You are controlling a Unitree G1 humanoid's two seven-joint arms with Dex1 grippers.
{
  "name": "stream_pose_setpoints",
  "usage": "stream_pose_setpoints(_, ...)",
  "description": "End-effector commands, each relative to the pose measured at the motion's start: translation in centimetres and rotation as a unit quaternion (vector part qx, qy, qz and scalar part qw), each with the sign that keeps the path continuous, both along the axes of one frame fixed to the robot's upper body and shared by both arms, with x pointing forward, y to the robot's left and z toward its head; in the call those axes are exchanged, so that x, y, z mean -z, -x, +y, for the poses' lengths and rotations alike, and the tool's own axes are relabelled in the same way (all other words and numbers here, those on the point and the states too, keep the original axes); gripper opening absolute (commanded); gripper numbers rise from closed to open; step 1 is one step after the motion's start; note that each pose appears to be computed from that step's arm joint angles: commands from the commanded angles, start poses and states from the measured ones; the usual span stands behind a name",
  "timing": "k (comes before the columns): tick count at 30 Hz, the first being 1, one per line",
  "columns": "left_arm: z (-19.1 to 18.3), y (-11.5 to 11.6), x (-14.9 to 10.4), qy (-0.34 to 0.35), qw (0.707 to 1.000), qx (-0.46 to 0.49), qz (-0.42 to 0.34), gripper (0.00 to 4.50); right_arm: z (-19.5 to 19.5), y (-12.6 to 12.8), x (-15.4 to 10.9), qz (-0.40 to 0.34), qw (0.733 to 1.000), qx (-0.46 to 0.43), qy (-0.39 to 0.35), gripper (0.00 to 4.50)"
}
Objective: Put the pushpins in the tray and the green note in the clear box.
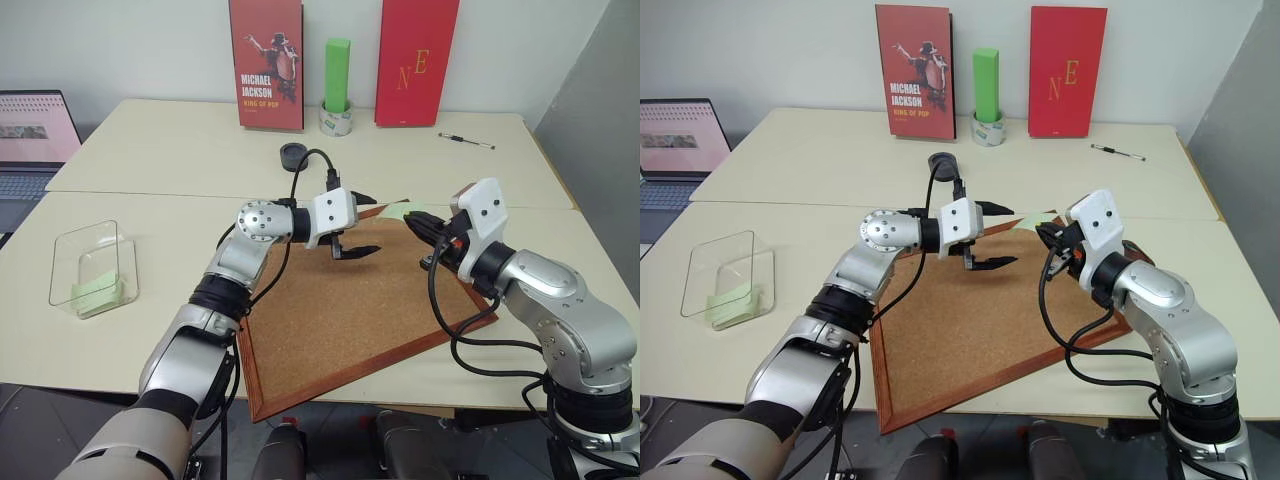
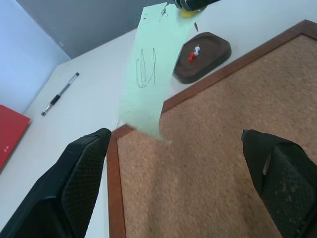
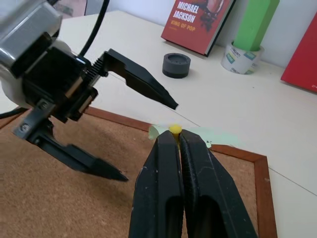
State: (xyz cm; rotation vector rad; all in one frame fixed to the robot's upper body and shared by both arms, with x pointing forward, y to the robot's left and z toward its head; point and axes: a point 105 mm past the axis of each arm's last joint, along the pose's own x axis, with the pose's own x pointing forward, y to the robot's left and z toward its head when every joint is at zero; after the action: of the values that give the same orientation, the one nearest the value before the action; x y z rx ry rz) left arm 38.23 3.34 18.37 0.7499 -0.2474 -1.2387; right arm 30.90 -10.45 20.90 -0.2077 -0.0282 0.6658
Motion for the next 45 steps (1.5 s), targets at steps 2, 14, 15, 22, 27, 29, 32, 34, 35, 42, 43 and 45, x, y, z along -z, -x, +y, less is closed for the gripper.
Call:
stream_pose_setpoints(2,-1.3,-0.5,-1.3,0.006,0.999,0.002,-0.036,4.49,0.6,0.8,-1.8,-0.027,1.0,-0.01,-0.011,0.0)
stream_pose_setpoints(14,-2.6,-0.9,-1.2,0.011,0.999,0.011,-0.045,3.68,1.3,1.2,-1.8,-0.024,0.999,-0.021,-0.017,0.0)
stream_pose_setpoints(15,-2.6,-0.9,-1.2,0.012,0.999,0.011,-0.044,3.49,1.3,1.2,-1.8,-0.023,0.999,-0.021,-0.017,0.0)
stream_pose_setpoints(22,-2.6,-1.0,-1.2,0.014,0.999,0.009,-0.046,2.22,1.3,1.3,-1.8,-0.021,0.999,-0.023,-0.015,0.0)
stream_pose_setpoints(27,-2.5,-1.1,-1.3,0.015,0.999,0.007,-0.051,1.17,1.3,1.3,-1.7,-0.02,0.999,-0.021,-0.014,0.0)
stream_pose_setpoints(29,-2.5,-1.0,-1.1,0.014,0.999,0.008,-0.05,0.77,1.3,1.3,-1.7,-0.02,0.999,-0.02,-0.015,0.0)
stream_pose_setpoints(32,-2.5,-0.9,-1.0,0.015,0.999,0.008,-0.049,0.16,1.3,1.2,-1.7,-0.02,1.0,-0.019,-0.016,0.0)
stream_pose_setpoints(34,-2.5,-0.9,-0.9,0.015,0.999,0.009,-0.047,0.07,1.2,1.2,-1.7,-0.021,1.0,-0.015,-0.017,0.0)
stream_pose_setpoints(35,-2.4,-0.8,-0.8,0.015,0.999,0.01,-0.046,0.07,1.2,1.1,-1.7,-0.021,1.0,-0.014,-0.017,0.0)
stream_pose_setpoints(42,-2.2,-0.7,-0.3,0.007,0.999,0.012,-0.041,0.07,0.8,1.0,-2.6,-0.027,0.999,-0.004,-0.042,0.0)
stream_pose_setpoints(43,-2.1,-0.6,-0.2,0.006,0.999,0.012,-0.041,0.07,0.6,1.0,-2.8,-0.028,0.999,-0.002,-0.046,0.0)
stream_pose_setpoints(45,-2.0,-0.6,0.0,0.005,0.999,0.011,-0.039,0.07,0.2,1.0,-3.2,-0.032,0.998,0.005,-0.049,0.0)
